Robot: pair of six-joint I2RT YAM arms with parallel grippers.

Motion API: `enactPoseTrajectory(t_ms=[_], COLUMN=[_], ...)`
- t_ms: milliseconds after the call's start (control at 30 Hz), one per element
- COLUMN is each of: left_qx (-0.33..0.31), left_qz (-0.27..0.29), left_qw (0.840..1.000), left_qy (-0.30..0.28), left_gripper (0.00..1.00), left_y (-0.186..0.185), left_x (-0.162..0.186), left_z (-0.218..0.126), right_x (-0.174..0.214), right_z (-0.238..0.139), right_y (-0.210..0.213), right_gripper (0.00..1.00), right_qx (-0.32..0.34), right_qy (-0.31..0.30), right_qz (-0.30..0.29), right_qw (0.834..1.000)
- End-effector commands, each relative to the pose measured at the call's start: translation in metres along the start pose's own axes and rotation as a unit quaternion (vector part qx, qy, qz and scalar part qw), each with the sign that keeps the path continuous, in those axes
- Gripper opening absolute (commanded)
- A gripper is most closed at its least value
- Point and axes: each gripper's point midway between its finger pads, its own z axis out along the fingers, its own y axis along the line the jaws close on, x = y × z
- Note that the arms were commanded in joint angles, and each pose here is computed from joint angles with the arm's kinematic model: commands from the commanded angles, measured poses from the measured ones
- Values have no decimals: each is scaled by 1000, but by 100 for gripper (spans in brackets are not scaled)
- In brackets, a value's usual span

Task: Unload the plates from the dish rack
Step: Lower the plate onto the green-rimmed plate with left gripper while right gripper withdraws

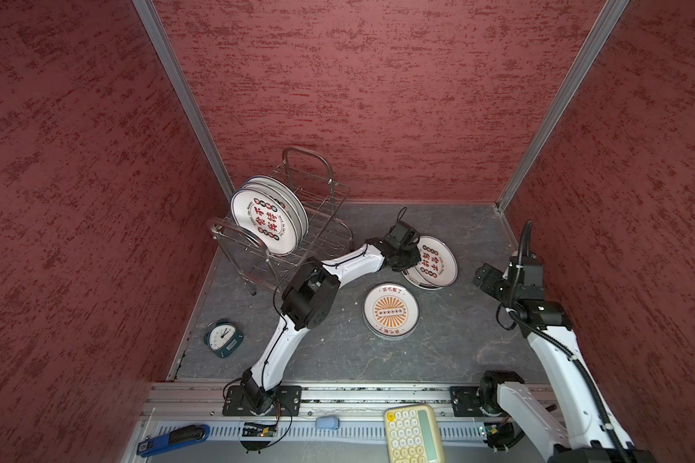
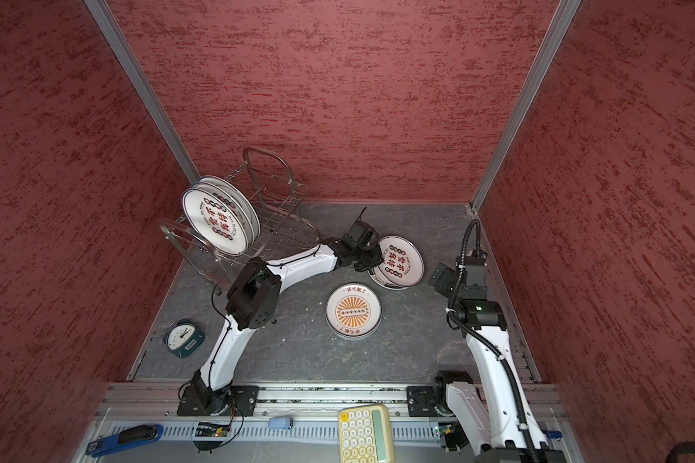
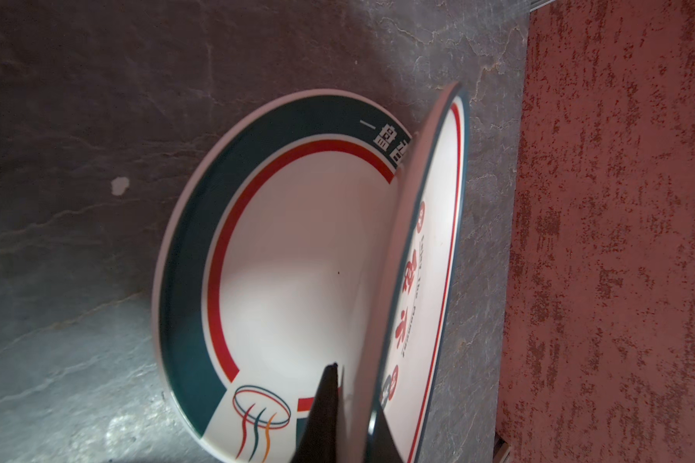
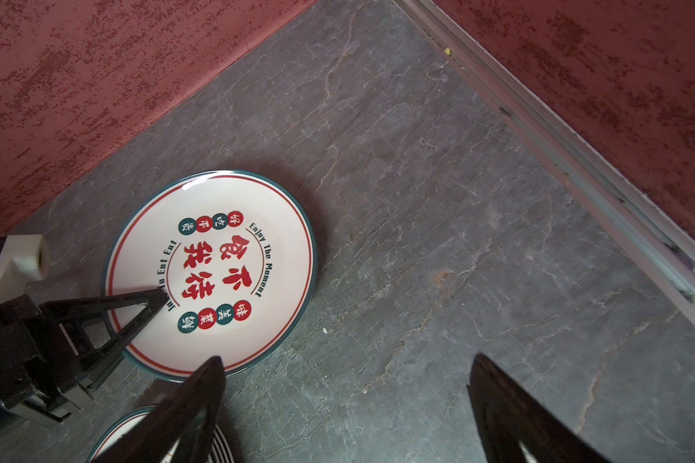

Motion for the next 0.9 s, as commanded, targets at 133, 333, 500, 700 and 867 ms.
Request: enactPoseTrajectory(t_ms=[133, 333, 500, 700, 867], left_qx=[-28, -44, -60, -74, -87], left_qz=[-1, -8, -10, -16, -17], left_qw=[1000, 999, 998, 997, 996], left_qy=[3, 7, 8, 17, 20], left_gripper=[20, 27, 36, 39, 44], left_y=[18, 28, 34, 40, 42], left_x=[1, 1, 0, 1, 2], left_z=[6, 7, 6, 7, 5], right_x=[2, 4, 8, 9, 12], right_z=[-2, 1, 4, 5, 7], right_y=[1, 3, 7, 8, 9], right_gripper=[96, 96, 97, 98, 99], right_qx=[-8, -16, -28, -31, -37], right_qy=[-2, 3, 11, 12, 16], right_qz=[-7, -7, -6, -7, -9], right_qw=[1000, 1000, 1000, 999, 999])
